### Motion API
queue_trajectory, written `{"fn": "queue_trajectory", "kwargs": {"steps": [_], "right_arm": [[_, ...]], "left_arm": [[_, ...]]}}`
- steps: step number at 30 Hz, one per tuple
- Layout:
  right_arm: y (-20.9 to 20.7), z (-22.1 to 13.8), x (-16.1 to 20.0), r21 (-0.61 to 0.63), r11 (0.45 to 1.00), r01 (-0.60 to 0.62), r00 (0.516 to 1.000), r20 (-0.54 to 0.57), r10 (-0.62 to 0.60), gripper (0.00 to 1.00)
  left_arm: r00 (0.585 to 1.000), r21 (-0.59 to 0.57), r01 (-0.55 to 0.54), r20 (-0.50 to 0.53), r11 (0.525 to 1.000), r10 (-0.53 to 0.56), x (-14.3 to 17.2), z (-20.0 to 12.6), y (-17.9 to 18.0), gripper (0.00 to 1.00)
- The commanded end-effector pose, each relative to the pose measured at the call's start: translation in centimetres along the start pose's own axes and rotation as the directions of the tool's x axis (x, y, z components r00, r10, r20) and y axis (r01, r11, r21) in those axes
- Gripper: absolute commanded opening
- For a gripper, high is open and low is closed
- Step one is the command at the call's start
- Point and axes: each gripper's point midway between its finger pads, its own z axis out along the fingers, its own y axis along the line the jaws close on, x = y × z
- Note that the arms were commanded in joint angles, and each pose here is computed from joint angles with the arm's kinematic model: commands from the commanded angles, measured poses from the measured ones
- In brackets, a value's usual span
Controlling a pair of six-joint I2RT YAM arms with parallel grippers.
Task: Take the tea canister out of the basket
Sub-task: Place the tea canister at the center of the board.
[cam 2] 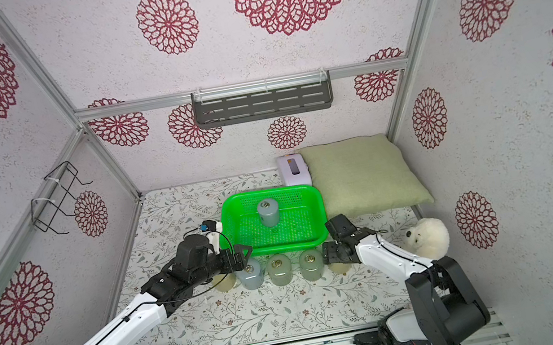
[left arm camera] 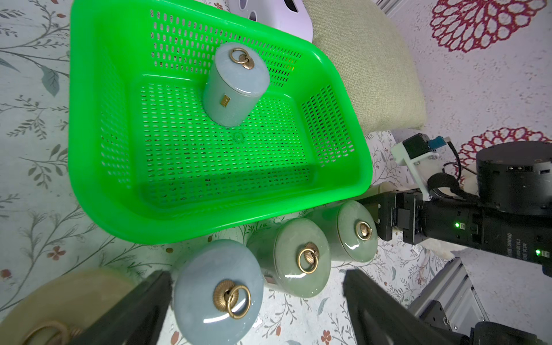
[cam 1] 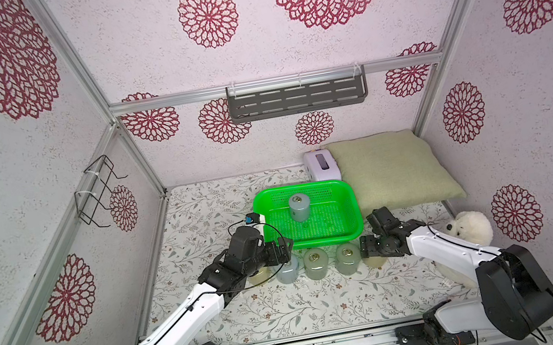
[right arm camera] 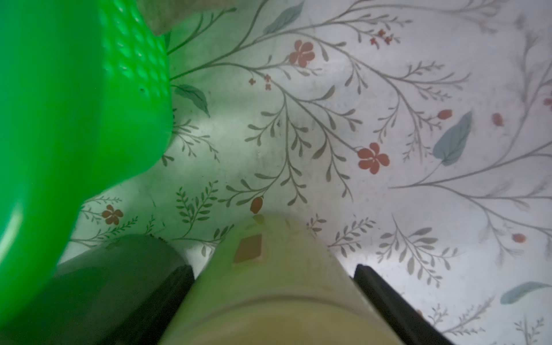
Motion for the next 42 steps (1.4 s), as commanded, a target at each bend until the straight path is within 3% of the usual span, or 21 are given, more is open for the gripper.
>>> {"fn": "queue_trajectory", "kwargs": {"steps": [1,8,20,29,35,42], "right_arm": [[0.8,-0.3,-1.9,-0.043,0.999,-0.025,0.997,0.067,0.028,0.80],[0.7,0.2,-1.8,-0.037,0.999,-0.024,0.998,0.057,0.026,0.83],[0.4,-1.2,-2.8,-0.010,1.000,-0.004,0.997,0.080,0.005,0.99],[0.9,-5.5,-5.1,-0.046,0.999,0.002,0.985,0.170,0.006,0.99],[2.3,-9.2,-6.7,-0.146,0.989,0.034,0.965,0.263,0.006,0.99],[5.8,-13.2,-8.6,-0.378,0.918,0.121,0.902,0.427,0.057,0.99]], "left_arm": [[1.000,0.010,-0.023,0.019,1.000,0.023,-0.2,-0.4,-0.4,0.97],[1.000,0.007,-0.025,0.018,1.000,0.025,-0.1,-0.3,-0.3,0.97],[1.000,0.006,-0.026,0.013,1.000,0.026,-0.1,-0.2,-0.3,0.97],[0.999,-0.021,-0.028,0.015,0.999,0.028,-0.2,0.1,0.2,0.97],[0.999,-0.095,-0.013,0.029,0.995,0.015,-0.3,0.7,1.5,0.97],[1.000,-0.180,-0.013,0.010,0.984,0.015,-1.3,2.0,2.2,0.97]]}}
